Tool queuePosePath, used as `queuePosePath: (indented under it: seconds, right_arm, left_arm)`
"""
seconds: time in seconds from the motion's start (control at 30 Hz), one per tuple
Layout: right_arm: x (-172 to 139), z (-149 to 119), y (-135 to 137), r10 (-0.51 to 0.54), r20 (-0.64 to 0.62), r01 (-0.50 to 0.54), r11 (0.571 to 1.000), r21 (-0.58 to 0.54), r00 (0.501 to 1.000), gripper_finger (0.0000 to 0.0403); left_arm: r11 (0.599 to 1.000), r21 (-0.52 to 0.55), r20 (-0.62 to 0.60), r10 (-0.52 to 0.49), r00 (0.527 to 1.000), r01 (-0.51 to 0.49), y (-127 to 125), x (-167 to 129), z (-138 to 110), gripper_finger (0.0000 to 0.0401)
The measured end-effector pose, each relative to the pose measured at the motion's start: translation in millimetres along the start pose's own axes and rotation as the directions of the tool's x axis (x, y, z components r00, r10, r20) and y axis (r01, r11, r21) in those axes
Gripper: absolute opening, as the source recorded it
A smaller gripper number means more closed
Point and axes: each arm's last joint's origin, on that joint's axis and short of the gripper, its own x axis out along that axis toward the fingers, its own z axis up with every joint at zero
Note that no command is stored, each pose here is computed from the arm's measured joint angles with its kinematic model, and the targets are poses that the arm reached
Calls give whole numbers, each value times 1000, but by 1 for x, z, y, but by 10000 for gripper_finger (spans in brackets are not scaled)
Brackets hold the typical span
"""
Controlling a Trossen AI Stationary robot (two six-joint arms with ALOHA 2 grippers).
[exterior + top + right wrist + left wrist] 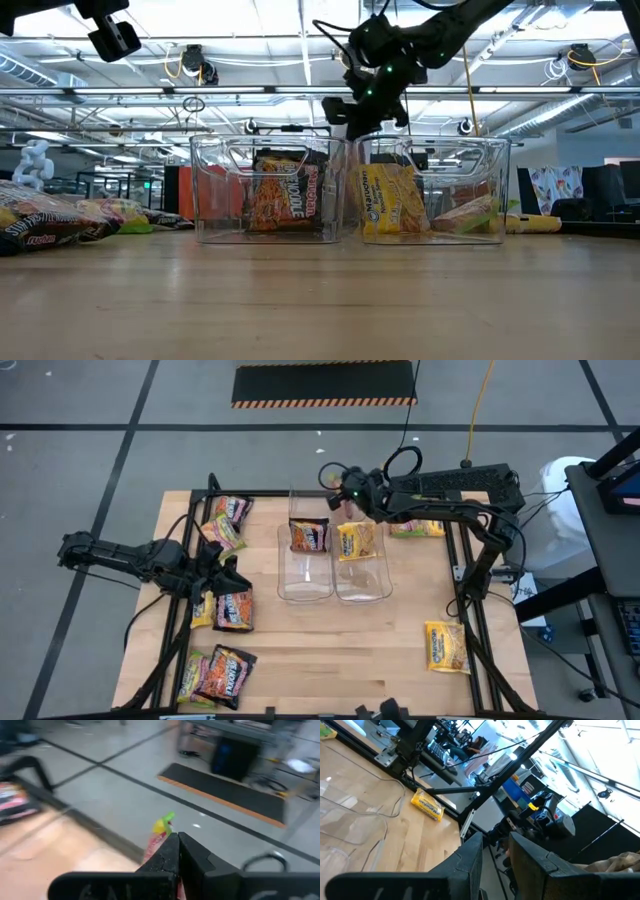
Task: Sort Maruchan noodles
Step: Put the green noodle pack into the top transparent bin
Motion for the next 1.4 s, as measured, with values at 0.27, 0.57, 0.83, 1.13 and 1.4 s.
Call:
queuePosePath:
  seconds: [0.27,0.57,0.83,1.13,1.4]
  right_arm:
    - [-7,-10,2,-182,-20,184,979,91,983,0]
    - [-11,-31,3,-224,-68,233,955,183,972,0]
    - [-18,-60,10,-200,-96,216,952,216,975,0]
    - [-19,-65,10,-200,-103,218,955,204,974,0]
    - [-19,-65,10,-198,-104,216,955,203,975,0]
  left_arm:
    - [1000,0,0,0,1000,0,0,0,0,102]
    - [1000,-1,-3,-4,1000,4,0,0,0,102]
    - [1000,0,-7,-7,1000,7,0,0,0,102]
    - [1000,-5,-7,-8,1000,8,0,0,0,102]
    - [1000,-5,-7,-8,1000,8,0,0,0,102]
